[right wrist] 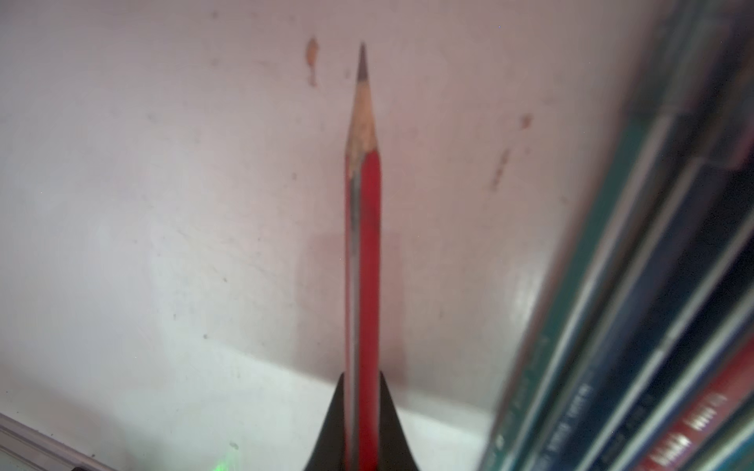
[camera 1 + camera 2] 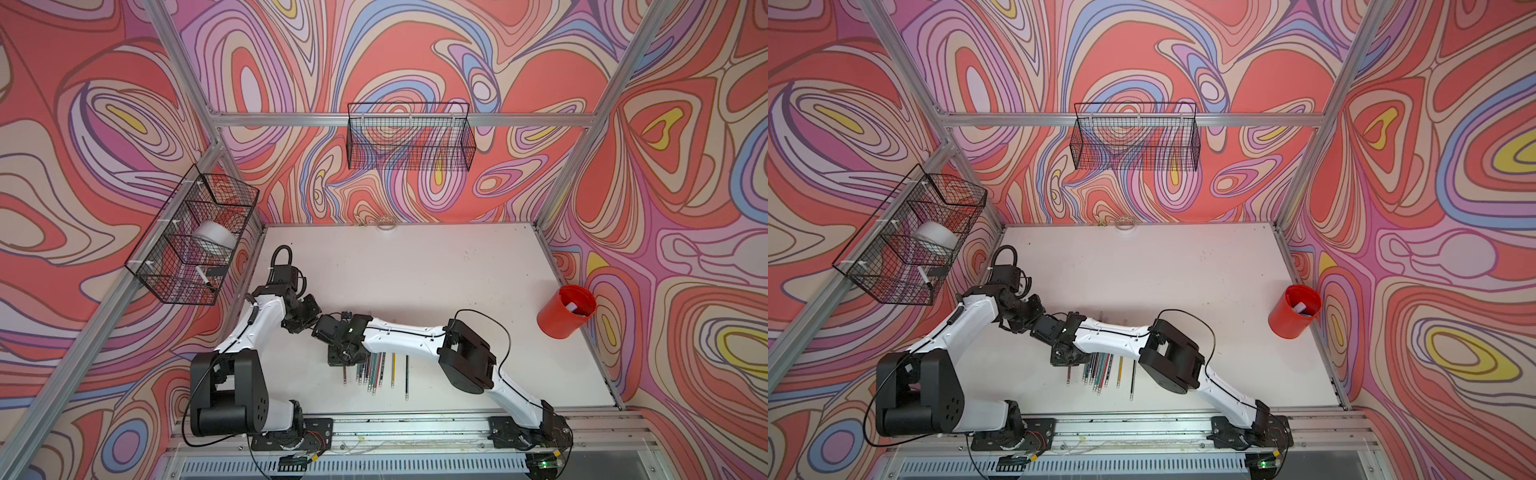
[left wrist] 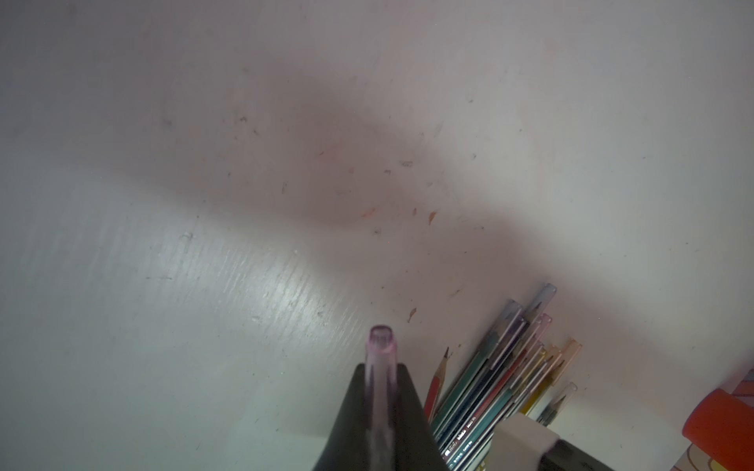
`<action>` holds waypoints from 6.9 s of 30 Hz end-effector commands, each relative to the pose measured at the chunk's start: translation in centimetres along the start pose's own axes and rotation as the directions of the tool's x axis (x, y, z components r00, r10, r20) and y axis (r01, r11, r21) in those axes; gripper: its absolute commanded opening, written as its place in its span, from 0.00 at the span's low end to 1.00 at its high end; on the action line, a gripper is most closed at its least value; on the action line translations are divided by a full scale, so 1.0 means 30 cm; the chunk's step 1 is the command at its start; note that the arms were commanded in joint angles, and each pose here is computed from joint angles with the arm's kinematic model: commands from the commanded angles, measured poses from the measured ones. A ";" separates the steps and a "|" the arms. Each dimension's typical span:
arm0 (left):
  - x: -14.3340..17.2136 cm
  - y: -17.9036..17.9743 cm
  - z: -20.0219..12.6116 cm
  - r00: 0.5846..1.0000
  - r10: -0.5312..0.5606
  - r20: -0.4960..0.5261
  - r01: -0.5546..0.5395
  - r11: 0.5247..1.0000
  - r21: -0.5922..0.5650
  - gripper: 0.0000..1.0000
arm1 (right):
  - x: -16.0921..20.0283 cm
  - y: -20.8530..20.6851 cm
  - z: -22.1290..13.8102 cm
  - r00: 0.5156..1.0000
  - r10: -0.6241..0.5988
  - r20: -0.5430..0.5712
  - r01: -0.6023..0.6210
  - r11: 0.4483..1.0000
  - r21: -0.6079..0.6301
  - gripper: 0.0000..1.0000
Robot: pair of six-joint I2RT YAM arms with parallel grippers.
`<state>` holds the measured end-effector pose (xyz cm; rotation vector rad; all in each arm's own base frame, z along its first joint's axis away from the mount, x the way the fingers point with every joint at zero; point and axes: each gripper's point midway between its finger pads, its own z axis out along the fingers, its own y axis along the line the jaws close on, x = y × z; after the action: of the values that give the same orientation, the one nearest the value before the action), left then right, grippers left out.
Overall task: Remove the protective cover of the pencils
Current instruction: Place the pencil at the center of the board, then place the protective sleeve at the center of the board.
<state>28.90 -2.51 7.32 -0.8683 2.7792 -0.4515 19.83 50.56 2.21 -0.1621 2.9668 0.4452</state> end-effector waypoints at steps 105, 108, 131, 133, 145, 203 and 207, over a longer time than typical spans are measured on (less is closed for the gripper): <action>0.088 -0.089 0.260 0.974 0.205 -0.093 -0.206 0.979 0.008 0.75 | -0.098 -0.208 0.054 0.990 0.127 -0.055 -0.118 0.982 0.147 0.23; 0.097 -0.096 0.259 0.973 0.213 -0.093 -0.212 0.977 0.024 0.83 | -0.101 -0.183 0.051 0.992 0.115 -0.050 -0.110 0.989 0.101 0.24; 0.189 -0.136 0.205 0.970 0.156 -0.184 -0.133 0.982 0.132 0.94 | -0.315 0.167 -0.138 0.964 0.178 0.195 -0.058 0.864 -0.500 0.43; 0.195 -0.142 0.210 0.970 0.153 -0.191 -0.126 0.981 0.148 0.94 | -0.318 0.182 -0.124 0.965 0.187 0.183 -0.065 0.848 -0.526 0.45; 0.205 -0.165 0.200 0.970 0.111 -0.216 -0.067 0.977 0.204 0.94 | -0.311 0.130 -0.106 0.936 0.300 0.184 -0.128 0.776 -0.618 0.47; 0.062 -0.163 0.023 0.990 0.068 -0.121 -0.045 0.981 0.188 0.80 | -0.336 0.090 -0.340 0.903 0.273 0.333 -0.073 0.860 -0.506 0.33; 0.020 -0.168 -0.013 0.993 0.056 -0.107 -0.041 0.990 0.131 0.67 | -0.330 0.035 -0.381 0.891 0.294 0.346 -0.117 0.885 -0.450 0.33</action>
<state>31.58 -7.63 9.26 -0.7291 2.7640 -0.7801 28.02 50.56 15.29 0.1719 2.4341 1.1171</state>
